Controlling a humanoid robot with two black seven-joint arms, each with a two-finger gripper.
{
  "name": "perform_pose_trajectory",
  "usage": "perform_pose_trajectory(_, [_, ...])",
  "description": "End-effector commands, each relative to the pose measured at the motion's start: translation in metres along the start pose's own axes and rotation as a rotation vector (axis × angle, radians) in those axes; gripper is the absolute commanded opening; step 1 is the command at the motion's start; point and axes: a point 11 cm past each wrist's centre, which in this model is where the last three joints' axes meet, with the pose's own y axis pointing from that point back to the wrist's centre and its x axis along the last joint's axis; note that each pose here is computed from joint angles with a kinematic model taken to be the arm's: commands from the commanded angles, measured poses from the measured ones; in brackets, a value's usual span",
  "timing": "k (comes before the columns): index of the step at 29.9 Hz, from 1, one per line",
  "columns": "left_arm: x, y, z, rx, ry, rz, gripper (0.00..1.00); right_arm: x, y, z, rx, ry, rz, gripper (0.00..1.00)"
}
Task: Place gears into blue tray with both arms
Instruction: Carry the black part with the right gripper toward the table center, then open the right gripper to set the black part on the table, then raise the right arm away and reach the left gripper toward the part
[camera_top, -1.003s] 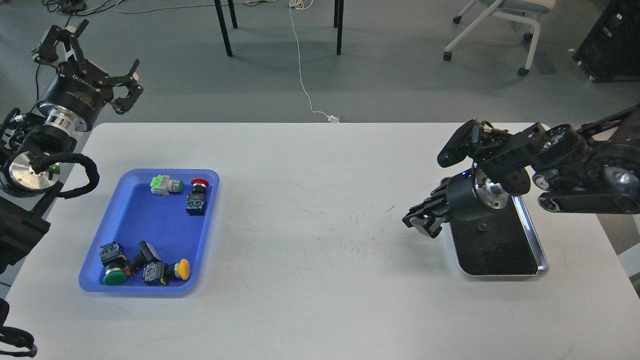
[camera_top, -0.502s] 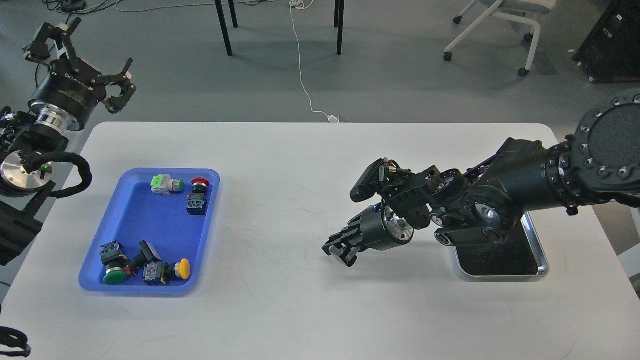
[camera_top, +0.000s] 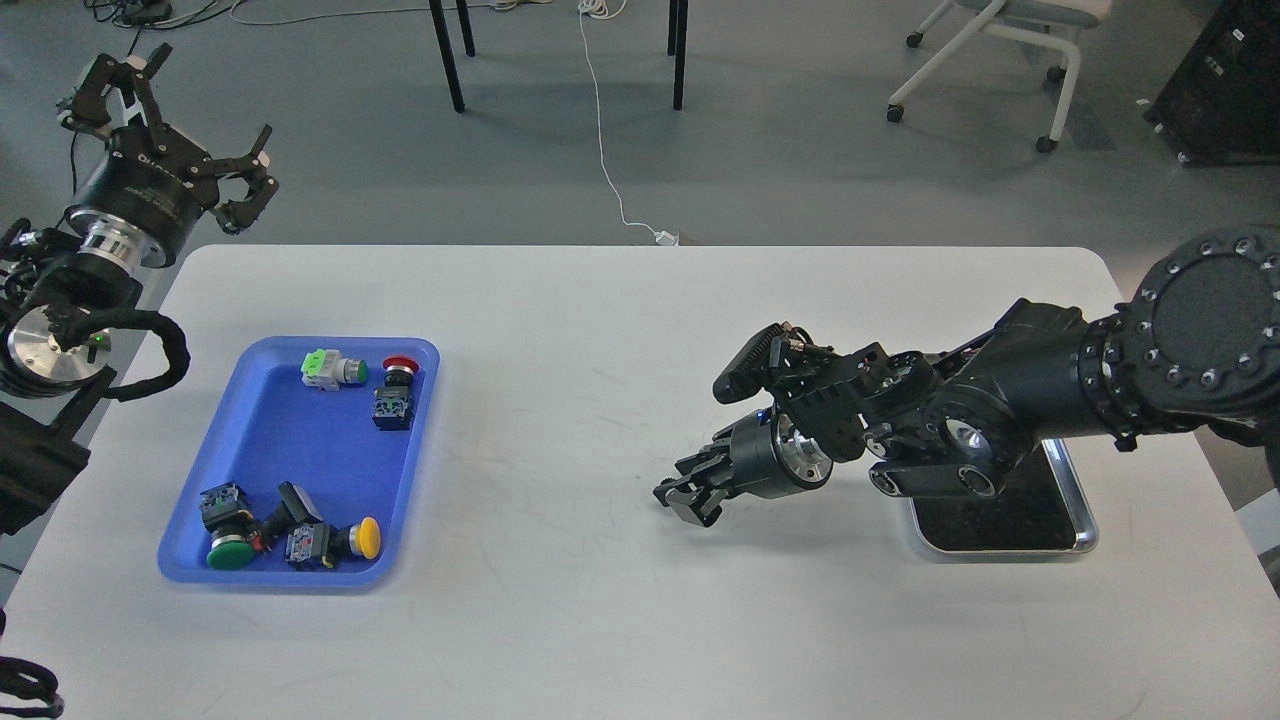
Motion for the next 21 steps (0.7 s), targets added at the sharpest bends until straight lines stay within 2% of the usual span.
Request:
perform_pose_trajectory(1, [-0.007,0.000,-0.010,0.034,-0.008,-0.027,0.98,0.006,0.000,0.003,-0.009,-0.010,0.026,0.66])
perform_pose_trajectory(4, [-0.020,-0.005,-0.015,0.056,-0.015,-0.057,0.98,0.029,0.000,0.005,-0.014,-0.032,0.096,0.77])
perform_pose_trajectory(8, [-0.033,-0.013,-0.017,0.099,-0.126,-0.108,0.97,0.085,0.014,0.012,-0.011,-0.109,0.301,0.93])
perform_pose_trajectory(11, [-0.049,-0.018,-0.017,0.138,-0.253,-0.171,0.97,0.104,0.035,0.027,0.000,-0.254,0.459,0.97])
perform_pose_trajectory(15, [-0.080,-0.012,-0.020,0.203,-0.443,-0.303,0.97,0.115,0.068,0.051,0.020,-0.421,0.608,0.97])
perform_pose_trajectory(21, [-0.120,0.007,-0.034,0.303,-0.762,-0.511,0.97,0.083,0.118,0.099,-0.002,-0.651,0.805,0.97])
